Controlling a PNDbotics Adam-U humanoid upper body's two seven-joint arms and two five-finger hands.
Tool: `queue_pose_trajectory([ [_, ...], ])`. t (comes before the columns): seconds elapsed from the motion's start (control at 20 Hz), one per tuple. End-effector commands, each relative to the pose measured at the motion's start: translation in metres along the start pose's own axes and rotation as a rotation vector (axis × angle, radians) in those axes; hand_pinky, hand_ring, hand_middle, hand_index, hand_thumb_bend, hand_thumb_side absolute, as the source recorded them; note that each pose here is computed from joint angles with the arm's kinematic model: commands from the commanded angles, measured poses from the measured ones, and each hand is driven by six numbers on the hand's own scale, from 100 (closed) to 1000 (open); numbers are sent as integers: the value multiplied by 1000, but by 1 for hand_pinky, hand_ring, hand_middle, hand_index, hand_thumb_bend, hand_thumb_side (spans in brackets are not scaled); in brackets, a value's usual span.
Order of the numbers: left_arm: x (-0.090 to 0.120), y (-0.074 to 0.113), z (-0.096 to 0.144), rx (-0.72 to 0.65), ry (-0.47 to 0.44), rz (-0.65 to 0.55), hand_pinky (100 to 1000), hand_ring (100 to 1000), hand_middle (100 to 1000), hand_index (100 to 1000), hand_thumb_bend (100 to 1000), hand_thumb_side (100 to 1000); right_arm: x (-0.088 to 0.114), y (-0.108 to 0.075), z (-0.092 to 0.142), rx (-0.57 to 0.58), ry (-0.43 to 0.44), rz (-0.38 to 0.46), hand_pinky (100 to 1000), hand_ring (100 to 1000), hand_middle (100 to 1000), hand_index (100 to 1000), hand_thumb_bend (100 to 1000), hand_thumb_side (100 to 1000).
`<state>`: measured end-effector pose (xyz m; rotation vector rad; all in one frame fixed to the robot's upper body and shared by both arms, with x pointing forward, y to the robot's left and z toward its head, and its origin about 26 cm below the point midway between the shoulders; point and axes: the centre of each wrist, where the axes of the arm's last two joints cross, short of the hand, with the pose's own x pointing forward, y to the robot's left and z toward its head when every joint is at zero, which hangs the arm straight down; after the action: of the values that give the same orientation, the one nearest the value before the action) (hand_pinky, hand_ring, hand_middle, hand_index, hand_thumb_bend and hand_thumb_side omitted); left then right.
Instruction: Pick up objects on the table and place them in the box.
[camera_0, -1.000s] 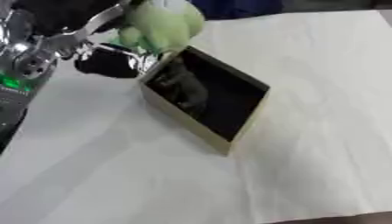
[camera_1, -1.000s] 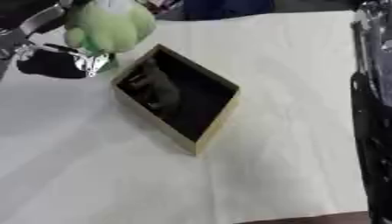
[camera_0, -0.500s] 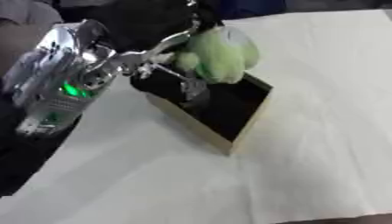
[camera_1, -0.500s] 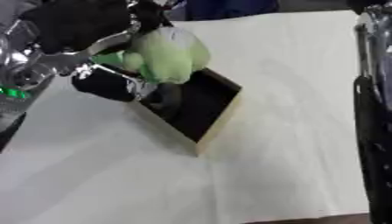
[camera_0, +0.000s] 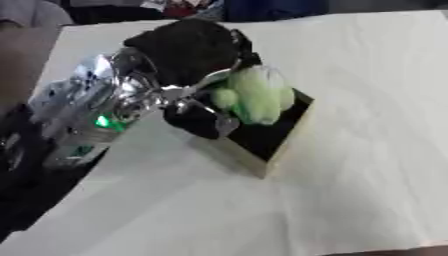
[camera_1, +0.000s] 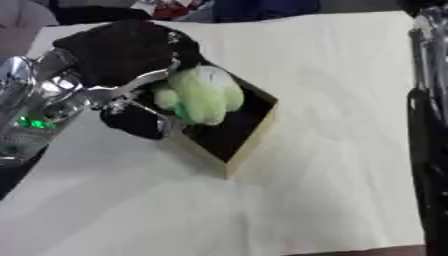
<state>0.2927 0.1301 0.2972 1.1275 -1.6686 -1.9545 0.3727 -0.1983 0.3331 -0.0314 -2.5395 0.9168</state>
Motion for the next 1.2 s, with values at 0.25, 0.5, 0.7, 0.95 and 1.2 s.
queue_pose_trajectory([
  [0.25, 5, 6, 1, -13, 10, -61, 731, 809, 722, 895, 259, 514, 11, -5, -5, -7, -39, 7, 1000, 955, 855, 883, 113, 795],
  [0.5, 5, 6, 1, -14, 50, -95, 775, 860, 780, 957, 411, 586, 11, -5, -5, -7, -38, 6, 1000, 955, 854, 882, 112, 799],
  [0.7, 4, 6, 1, -8, 101, -115, 807, 893, 817, 997, 596, 644, 10, -5, -4, -8, -35, 3, 1000, 955, 853, 880, 113, 799],
  [0.95, 2, 5, 2, -7, 145, -136, 821, 910, 838, 1000, 651, 678, 10, -5, -2, -10, -31, -2, 1000, 955, 853, 880, 113, 800],
  [1.2, -3, 6, 4, 52, 180, -89, 816, 904, 834, 1000, 542, 718, 10, -5, -1, -14, -28, -4, 1000, 956, 853, 880, 112, 800],
])
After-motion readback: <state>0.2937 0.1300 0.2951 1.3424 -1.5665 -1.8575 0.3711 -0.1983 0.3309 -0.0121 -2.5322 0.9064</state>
